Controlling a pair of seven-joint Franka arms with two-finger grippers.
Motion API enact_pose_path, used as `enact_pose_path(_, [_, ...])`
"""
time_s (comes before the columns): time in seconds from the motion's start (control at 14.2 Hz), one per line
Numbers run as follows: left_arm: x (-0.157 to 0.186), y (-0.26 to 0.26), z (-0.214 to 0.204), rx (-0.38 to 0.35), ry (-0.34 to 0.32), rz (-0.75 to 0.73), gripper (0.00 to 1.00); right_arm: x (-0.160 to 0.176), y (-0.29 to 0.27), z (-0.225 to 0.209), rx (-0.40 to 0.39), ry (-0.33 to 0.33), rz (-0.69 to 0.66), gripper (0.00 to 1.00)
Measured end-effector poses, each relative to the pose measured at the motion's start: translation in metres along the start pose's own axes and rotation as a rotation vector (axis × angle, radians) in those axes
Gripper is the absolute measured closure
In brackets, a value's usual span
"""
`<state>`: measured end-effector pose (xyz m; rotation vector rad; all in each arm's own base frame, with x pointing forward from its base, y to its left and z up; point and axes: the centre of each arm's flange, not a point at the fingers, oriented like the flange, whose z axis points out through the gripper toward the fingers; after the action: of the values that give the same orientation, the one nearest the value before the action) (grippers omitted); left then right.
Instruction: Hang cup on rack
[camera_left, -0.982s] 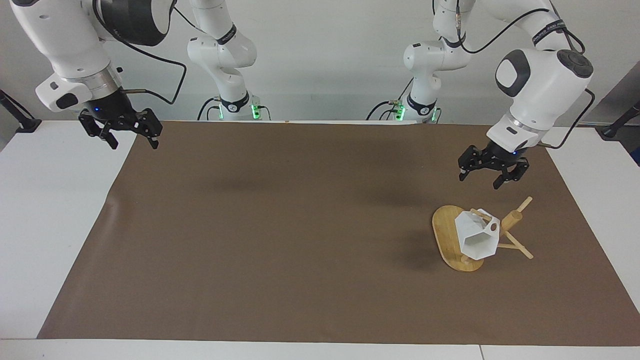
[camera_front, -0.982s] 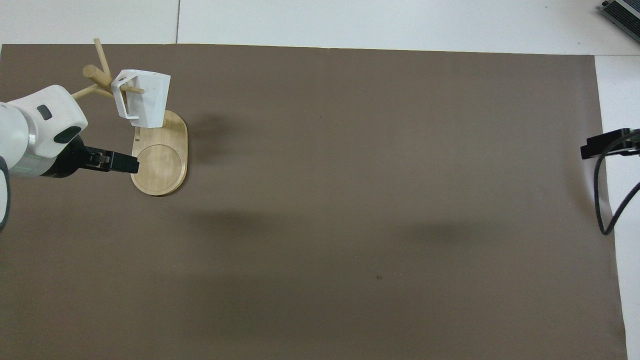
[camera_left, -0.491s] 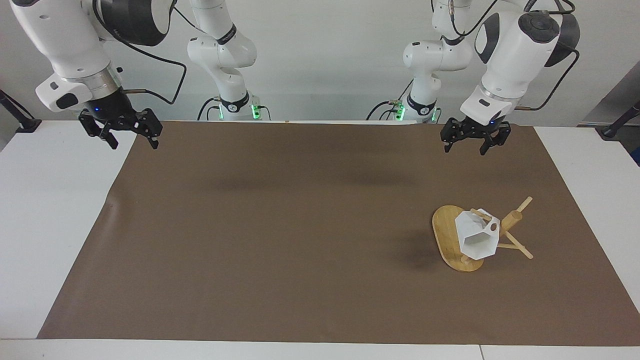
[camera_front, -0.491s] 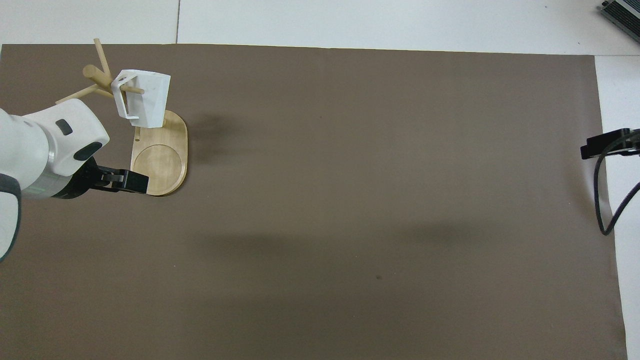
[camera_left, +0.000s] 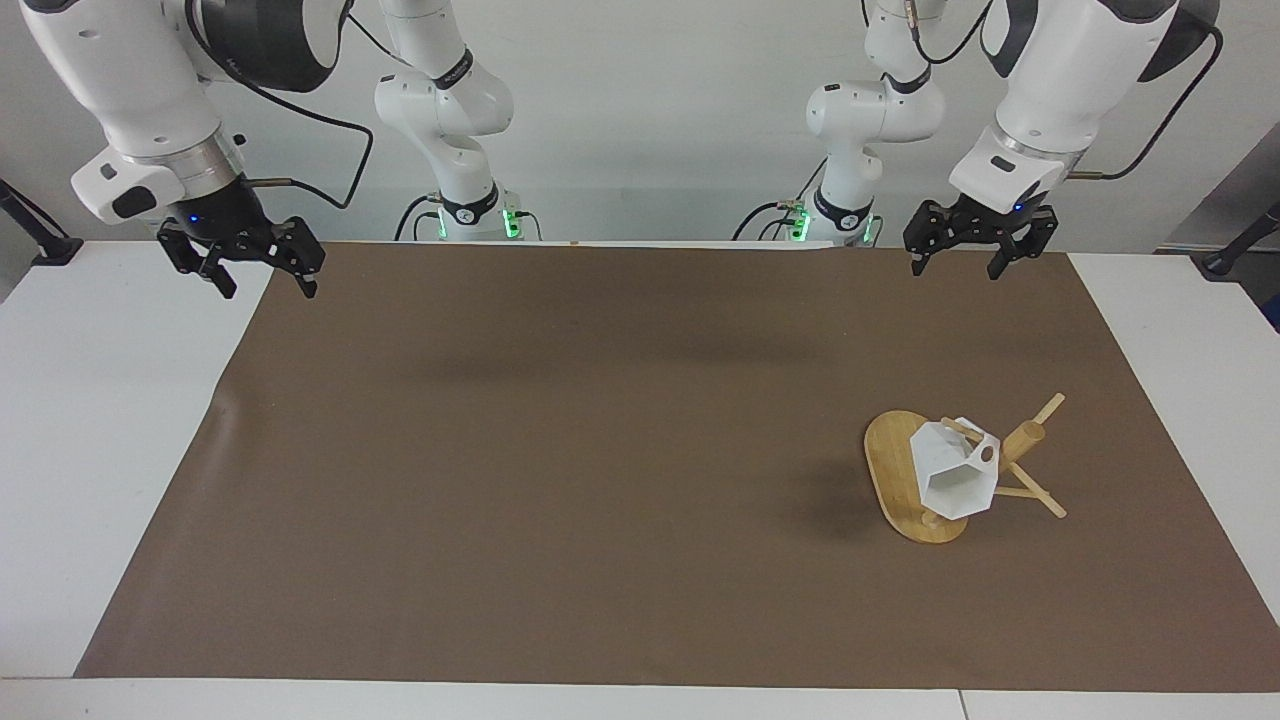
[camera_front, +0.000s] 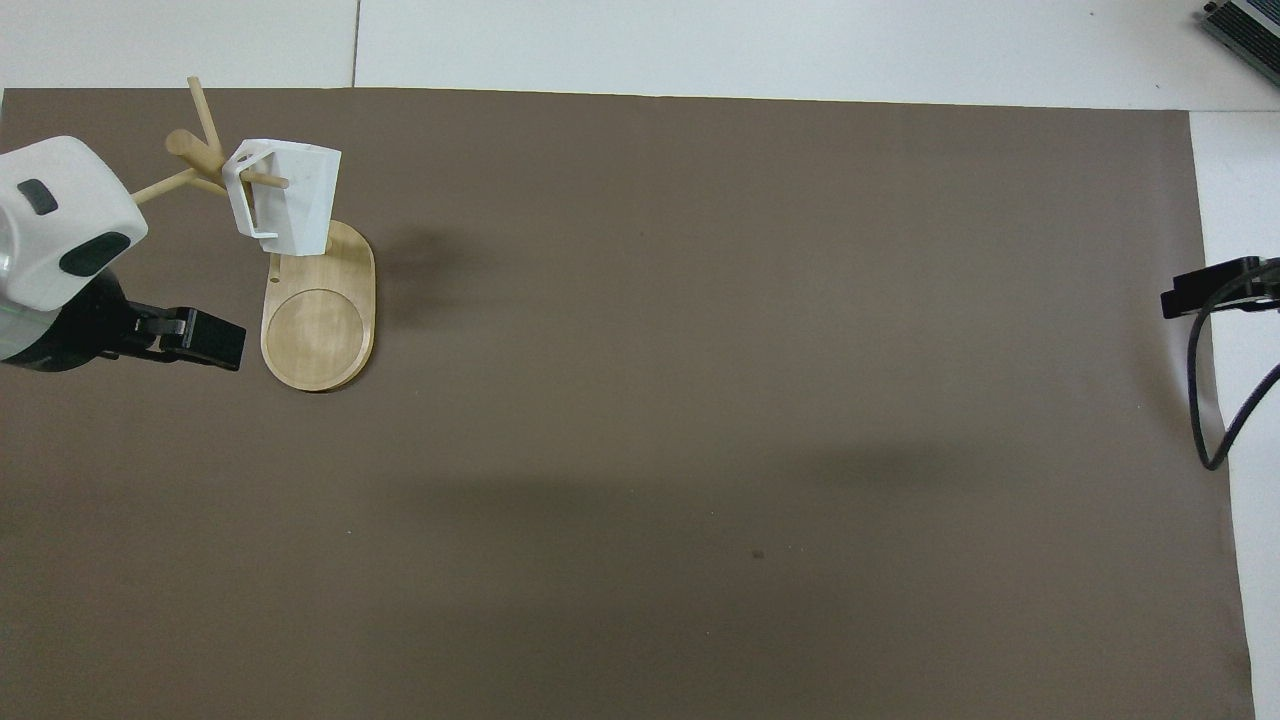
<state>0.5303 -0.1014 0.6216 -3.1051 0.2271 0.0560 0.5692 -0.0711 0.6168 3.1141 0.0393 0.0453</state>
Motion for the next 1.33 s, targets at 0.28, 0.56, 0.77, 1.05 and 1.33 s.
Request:
enact_pose_path(0.28, [0.003,-0.006,0.007,0.000,-0.019,-0.016,0.00,0.000,0.000,0.000,0.000,0.000,0.000,0.00])
enact_pose_path(0.56, [0.003,-0.021,0.008,-0.001,-0.024,-0.043,0.00,0.000,0.000,0.000,0.000,0.000,0.000,0.00])
enact_pose_path(0.77, [0.003,-0.024,0.008,-0.002,-0.024,-0.050,0.00,0.000,0.000,0.000,0.000,0.000,0.000,0.00])
enact_pose_path(1.05, [0.001,-0.035,0.005,-0.002,-0.017,-0.070,0.00,0.000,0.000,0.000,0.000,0.000,0.000,0.00])
enact_pose_path(1.33, [-0.004,-0.055,-0.002,-0.004,-0.004,-0.103,0.00,0.000,0.000,0.000,0.000,0.000,0.000,0.00])
